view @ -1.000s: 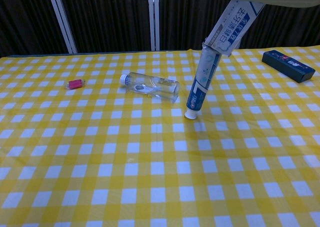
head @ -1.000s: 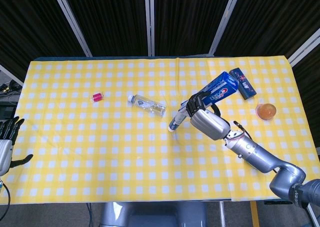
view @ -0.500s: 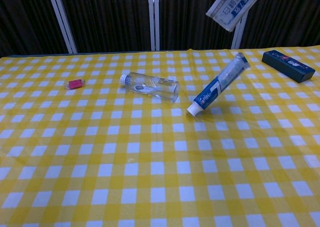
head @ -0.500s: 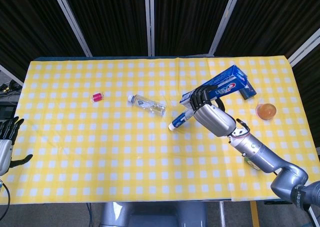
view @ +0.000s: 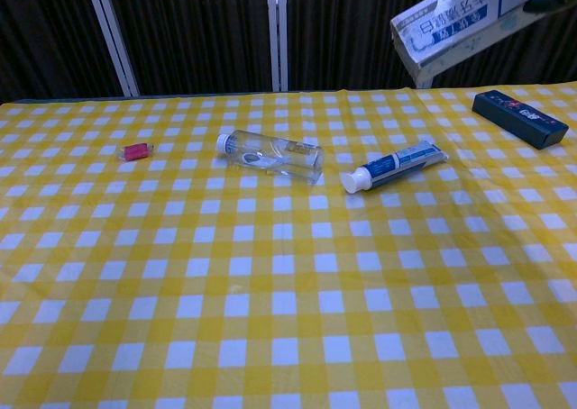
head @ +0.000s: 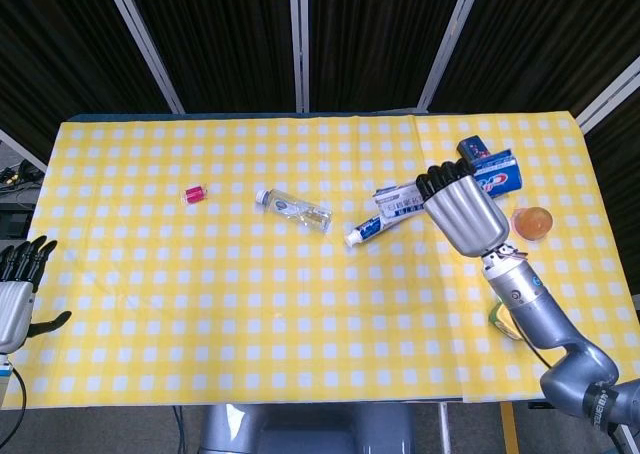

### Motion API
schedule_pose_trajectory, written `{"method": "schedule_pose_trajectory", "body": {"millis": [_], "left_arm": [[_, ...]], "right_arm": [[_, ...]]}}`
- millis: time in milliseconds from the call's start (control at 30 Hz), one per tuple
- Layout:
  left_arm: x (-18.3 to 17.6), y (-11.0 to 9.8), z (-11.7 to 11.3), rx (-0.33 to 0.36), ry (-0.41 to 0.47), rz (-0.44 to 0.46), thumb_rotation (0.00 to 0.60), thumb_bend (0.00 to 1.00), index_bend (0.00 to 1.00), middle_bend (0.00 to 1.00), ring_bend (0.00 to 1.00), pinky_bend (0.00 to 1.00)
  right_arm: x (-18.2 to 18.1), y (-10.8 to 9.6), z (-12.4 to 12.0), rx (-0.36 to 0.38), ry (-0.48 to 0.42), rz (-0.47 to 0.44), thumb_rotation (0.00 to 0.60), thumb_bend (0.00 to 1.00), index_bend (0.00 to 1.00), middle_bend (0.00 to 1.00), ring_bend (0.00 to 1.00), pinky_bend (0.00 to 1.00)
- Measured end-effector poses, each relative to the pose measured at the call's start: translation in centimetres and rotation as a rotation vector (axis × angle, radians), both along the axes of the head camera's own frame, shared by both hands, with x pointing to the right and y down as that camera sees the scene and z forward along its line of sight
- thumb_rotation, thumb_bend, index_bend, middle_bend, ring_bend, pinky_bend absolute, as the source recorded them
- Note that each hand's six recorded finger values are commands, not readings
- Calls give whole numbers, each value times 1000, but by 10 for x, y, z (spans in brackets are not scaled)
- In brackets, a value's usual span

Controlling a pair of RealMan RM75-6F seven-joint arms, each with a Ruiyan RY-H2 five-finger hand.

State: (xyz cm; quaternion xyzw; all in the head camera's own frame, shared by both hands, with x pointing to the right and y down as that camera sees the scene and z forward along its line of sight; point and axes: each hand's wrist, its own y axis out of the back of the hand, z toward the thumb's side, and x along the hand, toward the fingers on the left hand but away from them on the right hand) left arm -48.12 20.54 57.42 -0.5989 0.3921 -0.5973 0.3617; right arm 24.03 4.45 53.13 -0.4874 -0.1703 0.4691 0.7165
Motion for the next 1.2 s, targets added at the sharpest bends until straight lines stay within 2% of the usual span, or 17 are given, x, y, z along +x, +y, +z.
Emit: {"method": "schedule_pose_trajectory", "body": {"millis": [67,167,200,267,333,433,600,700,833,1033,1200], "left_arm": [[0,0,1,-2,-2,0,600,0,0,0,0,0],[-1,0,2,-5,-6,-4,600,0,0,0,0,0],[-1,0,2,-6,-7,-5,600,0,0,0,0,0],[-2,-1,3,-7,-8,-6,600,0,0,0,0,0],[-3,-1,3,-6,-7,-7,600,0,0,0,0,0],[-4,-2,4,-7,-10,-9,600,0,0,0,0,0],[-7,-2,6,-17,-7,-19,600,0,0,0,0,0],[-8,-3,4,-12,0,-26,600,0,0,0,0,0],[-8,-4,1,0,5,-22,600,0,0,0,0,0],[-2,-3,-8,35,26,6,600,0,0,0,0,0],[2,1,-19,58,59,18,600,0,0,0,0,0]], "right_arm": [[0,11,14,-84,-30,22,600,243,486,514,454,503],[-7,26,32,-162,-58,17,600,238,453,487,438,477],[-10,31,39,-191,-73,20,600,224,401,446,405,446],[-16,43,55,-259,-110,28,600,168,223,310,305,360],[-20,52,70,-321,-134,37,600,94,31,120,187,279],[-19,63,85,-412,-153,66,600,80,0,23,119,248],[-18,74,84,-486,-199,110,600,80,0,25,110,220],[-10,78,73,-480,-236,139,600,79,0,35,110,207],[11,81,54,-429,-290,183,600,73,0,45,110,173],[59,96,22,-309,-380,225,600,65,0,53,101,147],[114,121,6,-193,-380,246,600,63,0,53,93,141]]}}
